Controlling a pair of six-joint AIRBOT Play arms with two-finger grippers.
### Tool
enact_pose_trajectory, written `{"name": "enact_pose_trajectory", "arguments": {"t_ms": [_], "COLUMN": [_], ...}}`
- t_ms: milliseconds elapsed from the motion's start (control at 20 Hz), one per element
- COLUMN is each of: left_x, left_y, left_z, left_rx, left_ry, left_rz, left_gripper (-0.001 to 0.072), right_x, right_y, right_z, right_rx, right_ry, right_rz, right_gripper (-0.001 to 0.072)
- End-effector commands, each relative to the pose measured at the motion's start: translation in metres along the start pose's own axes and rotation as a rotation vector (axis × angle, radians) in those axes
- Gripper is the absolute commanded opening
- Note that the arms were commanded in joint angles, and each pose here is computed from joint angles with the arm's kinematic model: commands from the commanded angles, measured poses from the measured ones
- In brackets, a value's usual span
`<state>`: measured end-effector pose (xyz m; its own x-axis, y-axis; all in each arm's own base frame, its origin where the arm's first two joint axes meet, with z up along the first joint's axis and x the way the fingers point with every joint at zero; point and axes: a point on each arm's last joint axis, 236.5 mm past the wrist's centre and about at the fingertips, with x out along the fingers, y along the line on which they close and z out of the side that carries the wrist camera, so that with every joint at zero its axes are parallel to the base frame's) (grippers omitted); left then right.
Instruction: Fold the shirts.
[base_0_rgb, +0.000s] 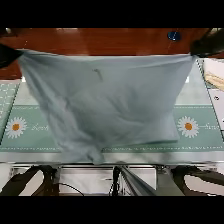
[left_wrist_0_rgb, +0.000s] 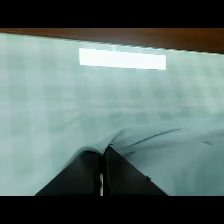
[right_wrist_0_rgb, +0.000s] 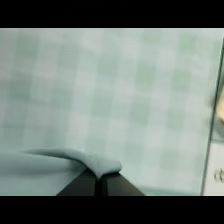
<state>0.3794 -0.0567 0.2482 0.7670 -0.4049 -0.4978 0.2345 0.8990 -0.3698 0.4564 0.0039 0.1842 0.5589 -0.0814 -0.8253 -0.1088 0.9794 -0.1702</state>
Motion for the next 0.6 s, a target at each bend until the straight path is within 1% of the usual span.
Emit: {"name": "enact_pose_trajectory", "arguments": {"t_ms": [0,200,400,550], "left_x": [0.094,0.16,0.19,0.203], "left_y": [0.017,0.043,0.073,0.095], "left_z": [0.012,0.002,-0.019,-0.032], "left_rx": [0.048,0.043,0.083,0.142], "left_ry": [-0.047,-0.056,-0.002,0.033], "left_rz": [-0.013,0.044,0.112,0.17], "left_gripper": [0.0019,0.002,0.002,0.002], "right_x": [0.051,0.096,0.149,0.173], "right_y": [0.01,0.019,0.022,0.01], "right_z": [0.052,0.073,0.074,0.08], "right_rx": [-0.004,0.001,-0.005,0.071], "right_ry": [-0.169,-0.23,-0.233,-0.267], "right_rz": [0.02,0.037,0.026,0.0], "right_gripper": [0.003,0.003,0.003,0.003]}}
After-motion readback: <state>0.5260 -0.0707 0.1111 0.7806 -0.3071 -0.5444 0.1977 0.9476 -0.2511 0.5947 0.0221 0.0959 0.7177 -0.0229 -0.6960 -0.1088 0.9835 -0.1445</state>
